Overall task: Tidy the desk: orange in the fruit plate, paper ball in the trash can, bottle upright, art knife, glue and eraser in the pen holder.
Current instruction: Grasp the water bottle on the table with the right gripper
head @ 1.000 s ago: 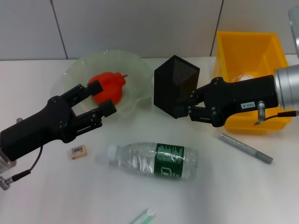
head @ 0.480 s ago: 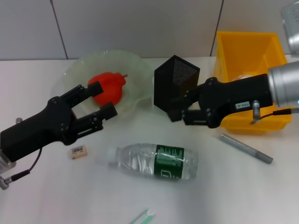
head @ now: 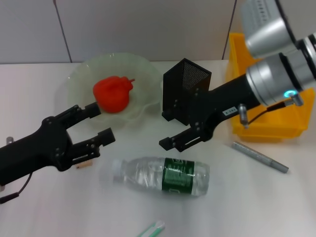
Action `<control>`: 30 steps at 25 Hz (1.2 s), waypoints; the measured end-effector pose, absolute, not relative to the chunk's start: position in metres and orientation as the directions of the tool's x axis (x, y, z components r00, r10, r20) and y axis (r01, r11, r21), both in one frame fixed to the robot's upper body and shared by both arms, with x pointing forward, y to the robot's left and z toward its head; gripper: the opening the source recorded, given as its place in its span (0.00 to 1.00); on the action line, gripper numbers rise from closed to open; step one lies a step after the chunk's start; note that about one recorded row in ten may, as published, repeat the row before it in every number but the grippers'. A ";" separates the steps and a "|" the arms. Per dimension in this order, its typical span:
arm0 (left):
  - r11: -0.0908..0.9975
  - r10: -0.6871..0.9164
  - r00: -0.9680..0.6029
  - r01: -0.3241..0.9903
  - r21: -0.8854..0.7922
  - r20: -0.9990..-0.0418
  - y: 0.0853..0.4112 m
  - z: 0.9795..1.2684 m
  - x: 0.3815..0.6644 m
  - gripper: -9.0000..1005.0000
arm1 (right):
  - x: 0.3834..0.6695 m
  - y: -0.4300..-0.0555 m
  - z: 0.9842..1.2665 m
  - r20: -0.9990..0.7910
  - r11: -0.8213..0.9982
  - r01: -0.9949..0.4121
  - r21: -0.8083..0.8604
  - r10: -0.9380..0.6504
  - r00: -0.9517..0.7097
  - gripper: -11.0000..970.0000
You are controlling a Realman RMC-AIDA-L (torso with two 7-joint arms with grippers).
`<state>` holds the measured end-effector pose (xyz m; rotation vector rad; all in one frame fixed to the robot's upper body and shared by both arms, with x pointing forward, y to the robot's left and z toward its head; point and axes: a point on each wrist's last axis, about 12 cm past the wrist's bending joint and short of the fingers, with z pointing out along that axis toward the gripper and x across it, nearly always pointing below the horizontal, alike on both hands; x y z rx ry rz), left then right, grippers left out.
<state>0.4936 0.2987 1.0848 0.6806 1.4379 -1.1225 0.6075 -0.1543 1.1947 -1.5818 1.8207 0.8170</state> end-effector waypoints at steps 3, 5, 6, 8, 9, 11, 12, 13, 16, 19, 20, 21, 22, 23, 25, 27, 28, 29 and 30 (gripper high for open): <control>0.375 -0.176 -0.204 0.891 -0.257 -0.963 0.301 1.084 0.491 0.80 | 0.609 -0.150 1.197 -0.747 0.101 -0.993 0.065 -0.655 -0.116 0.71; 0.370 -0.168 -0.211 0.892 -0.260 -0.963 0.301 1.083 0.489 0.80 | 0.612 -0.143 1.200 -0.718 0.093 -0.994 0.054 -0.688 -0.103 0.76; 0.370 -0.168 -0.211 0.892 -0.260 -0.963 0.301 1.083 0.489 0.80 | 0.612 -0.143 1.200 -0.718 0.093 -0.994 0.054 -0.688 -0.103 0.77; 0.359 -0.157 -0.223 0.895 -0.265 -0.962 0.301 1.082 0.487 0.80 | 0.614 -0.137 1.202 -0.695 0.084 -0.995 0.051 -0.712 -0.096 0.78; 0.359 -0.157 -0.223 0.895 -0.265 -0.962 0.301 1.082 0.487 0.80 | 0.614 -0.135 1.202 -0.692 0.083 -0.995 0.050 -0.716 -0.094 0.78; 0.351 -0.144 -0.234 0.896 -0.271 -0.961 0.300 1.080 0.486 0.80 | 0.615 -0.134 1.203 -0.687 0.085 -0.995 0.048 -0.720 -0.094 0.78; 0.349 -0.139 -0.240 0.896 -0.274 -0.961 0.300 1.080 0.486 0.80 | 0.615 -0.134 1.203 -0.683 0.089 -0.995 0.046 -0.724 -0.096 0.78; 0.347 -0.135 -0.244 0.896 -0.277 -0.960 0.300 1.079 0.486 0.80 | 0.616 -0.133 1.204 -0.677 0.095 -0.994 0.044 -0.729 -0.100 0.78; 0.339 -0.121 -0.255 0.898 -0.281 -0.959 0.298 1.078 0.486 0.80 | 0.619 -0.129 1.204 -0.639 0.108 -0.993 0.040 -0.762 -0.109 0.78; 0.337 -0.114 -0.260 0.898 -0.283 -0.959 0.297 1.077 0.486 0.80 | 0.620 -0.121 1.200 -0.586 0.105 -0.994 0.036 -0.803 -0.106 0.78; 0.337 -0.114 -0.261 0.898 -0.285 -0.959 0.296 1.076 0.486 0.80 | 0.620 -0.115 1.196 -0.548 0.104 -0.994 0.029 -0.830 -0.103 0.78; 0.336 -0.114 -0.263 0.897 -0.286 -0.958 0.296 1.076 0.486 0.80 | 0.620 -0.115 1.196 -0.548 0.104 -0.994 0.029 -0.830 -0.103 0.78; 0.336 -0.115 -0.263 0.897 -0.287 -0.958 0.296 1.076 0.486 0.80 | 0.621 -0.112 1.193 -0.531 0.102 -0.994 0.023 -0.842 -0.099 0.78; 0.336 -0.115 -0.264 0.897 -0.288 -0.958 0.296 1.076 0.486 0.80 | 0.620 -0.110 1.191 -0.515 0.099 -0.995 0.019 -0.852 -0.095 0.78; 0.336 -0.115 -0.264 0.897 -0.288 -0.958 0.296 1.076 0.486 0.80 | 0.619 -0.103 1.184 -0.473 0.084 -0.996 0.007 -0.878 -0.077 0.78; 0.336 -0.116 -0.264 0.897 -0.288 -0.957 0.296 1.076 0.486 0.80 | 0.618 -0.102 1.183 -0.465 0.080 -0.997 0.008 -0.882 -0.075 0.78; 0.336 -0.115 -0.265 0.896 -0.289 -0.957 0.296 1.076 0.486 0.80 | 0.618 -0.101 1.182 -0.459 0.077 -0.997 0.010 -0.885 -0.073 0.78; 0.336 -0.115 -0.265 0.896 -0.289 -0.957 0.296 1.076 0.486 0.80 | 0.617 -0.099 1.180 -0.451 0.073 -0.997 0.011 -0.890 -0.070 0.78; 0.336 -0.115 -0.265 0.896 -0.289 -0.957 0.296 1.076 0.486 0.80 | 0.616 -0.097 1.178 -0.439 0.065 -0.998 0.013 -0.896 -0.064 0.78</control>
